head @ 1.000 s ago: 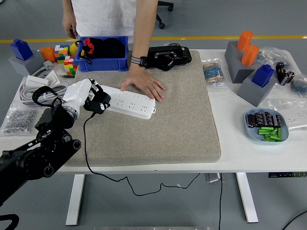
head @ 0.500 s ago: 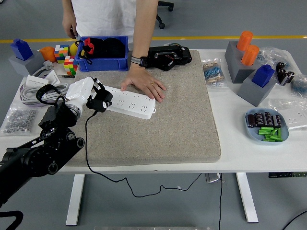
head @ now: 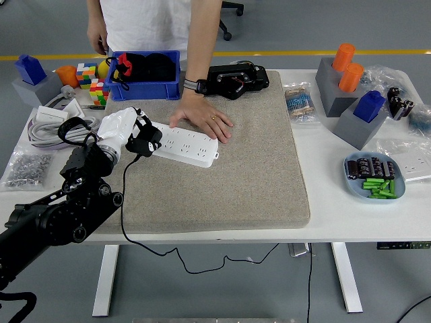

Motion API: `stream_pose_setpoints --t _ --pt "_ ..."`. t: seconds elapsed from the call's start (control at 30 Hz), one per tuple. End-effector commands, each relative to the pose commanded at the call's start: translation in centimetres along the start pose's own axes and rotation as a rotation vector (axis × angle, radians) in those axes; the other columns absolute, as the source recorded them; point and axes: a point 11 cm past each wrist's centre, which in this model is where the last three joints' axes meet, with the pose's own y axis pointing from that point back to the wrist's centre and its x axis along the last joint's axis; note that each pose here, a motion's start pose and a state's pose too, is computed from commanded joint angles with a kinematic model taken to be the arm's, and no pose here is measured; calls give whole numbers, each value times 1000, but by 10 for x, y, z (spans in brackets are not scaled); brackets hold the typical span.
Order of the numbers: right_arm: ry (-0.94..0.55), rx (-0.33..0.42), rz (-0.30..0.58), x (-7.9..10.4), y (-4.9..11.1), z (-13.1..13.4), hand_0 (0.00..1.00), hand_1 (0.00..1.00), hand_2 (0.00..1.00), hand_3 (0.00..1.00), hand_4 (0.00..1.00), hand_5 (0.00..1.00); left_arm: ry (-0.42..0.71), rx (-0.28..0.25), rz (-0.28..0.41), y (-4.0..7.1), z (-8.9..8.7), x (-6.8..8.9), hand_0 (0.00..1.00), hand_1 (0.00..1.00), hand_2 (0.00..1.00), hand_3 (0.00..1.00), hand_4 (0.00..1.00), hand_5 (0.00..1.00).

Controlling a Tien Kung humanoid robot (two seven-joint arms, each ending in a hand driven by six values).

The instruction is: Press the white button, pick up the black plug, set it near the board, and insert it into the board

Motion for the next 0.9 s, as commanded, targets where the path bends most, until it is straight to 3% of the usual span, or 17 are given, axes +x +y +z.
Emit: stream_pose_setpoints --t 0.9 --pt "1 1 0 0 0 0 710 625 645 608 658 359 -76 23 -11 -3 -3 0 110 130 202 364 423 2"
